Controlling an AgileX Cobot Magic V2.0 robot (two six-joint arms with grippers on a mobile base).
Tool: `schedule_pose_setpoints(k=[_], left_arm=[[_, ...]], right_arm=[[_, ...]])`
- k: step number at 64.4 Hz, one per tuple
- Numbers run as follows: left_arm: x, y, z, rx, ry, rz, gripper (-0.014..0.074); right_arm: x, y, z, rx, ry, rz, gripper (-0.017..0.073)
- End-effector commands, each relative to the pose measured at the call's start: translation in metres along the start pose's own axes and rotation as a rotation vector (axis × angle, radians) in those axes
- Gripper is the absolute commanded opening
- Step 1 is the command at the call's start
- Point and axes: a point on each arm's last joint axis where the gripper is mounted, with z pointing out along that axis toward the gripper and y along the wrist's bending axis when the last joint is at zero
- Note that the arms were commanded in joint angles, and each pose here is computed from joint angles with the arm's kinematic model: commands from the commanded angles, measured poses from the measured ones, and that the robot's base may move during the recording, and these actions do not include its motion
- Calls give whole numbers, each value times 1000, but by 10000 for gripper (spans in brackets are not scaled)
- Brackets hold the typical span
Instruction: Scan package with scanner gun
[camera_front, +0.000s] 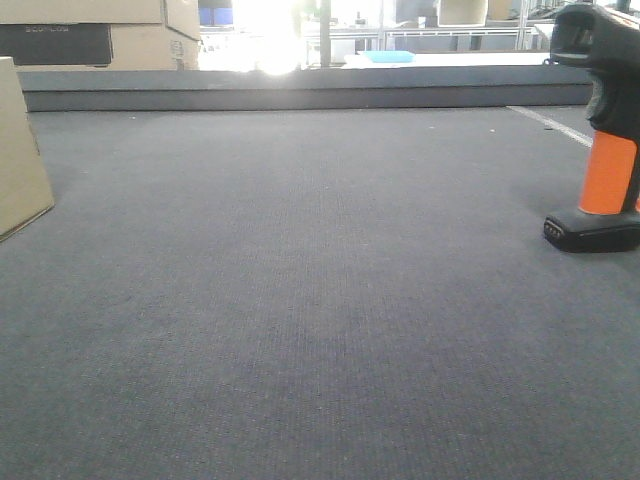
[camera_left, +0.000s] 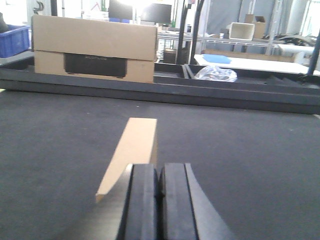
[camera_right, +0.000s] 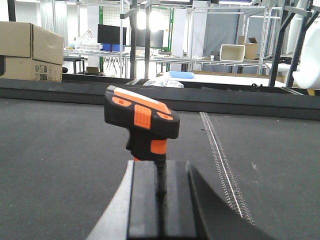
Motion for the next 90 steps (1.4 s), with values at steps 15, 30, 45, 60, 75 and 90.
schedule_pose_setpoints(k=[15,30,45,60,75,90], left_arm=[[59,-1,29,110,-22,42,-111],[84,0,37,91,-60,40,-111],[109,2,37,77,-34,42,-111],[110,2,37,75,-40,42,-111],[110,2,37,75,-40,42,-111],[110,2,37,75,-40,42,-111]], right_arm=[[-2,0,0,3,-27,-6,-162],[-2,0,0,3,-27,-6,-162],[-2,0,0,3,-27,-6,-162],[-2,0,0,3,-27,-6,-162],[-2,0,0,3,-27,-6,-162],[-2,0,0,3,-27,-6,-162]])
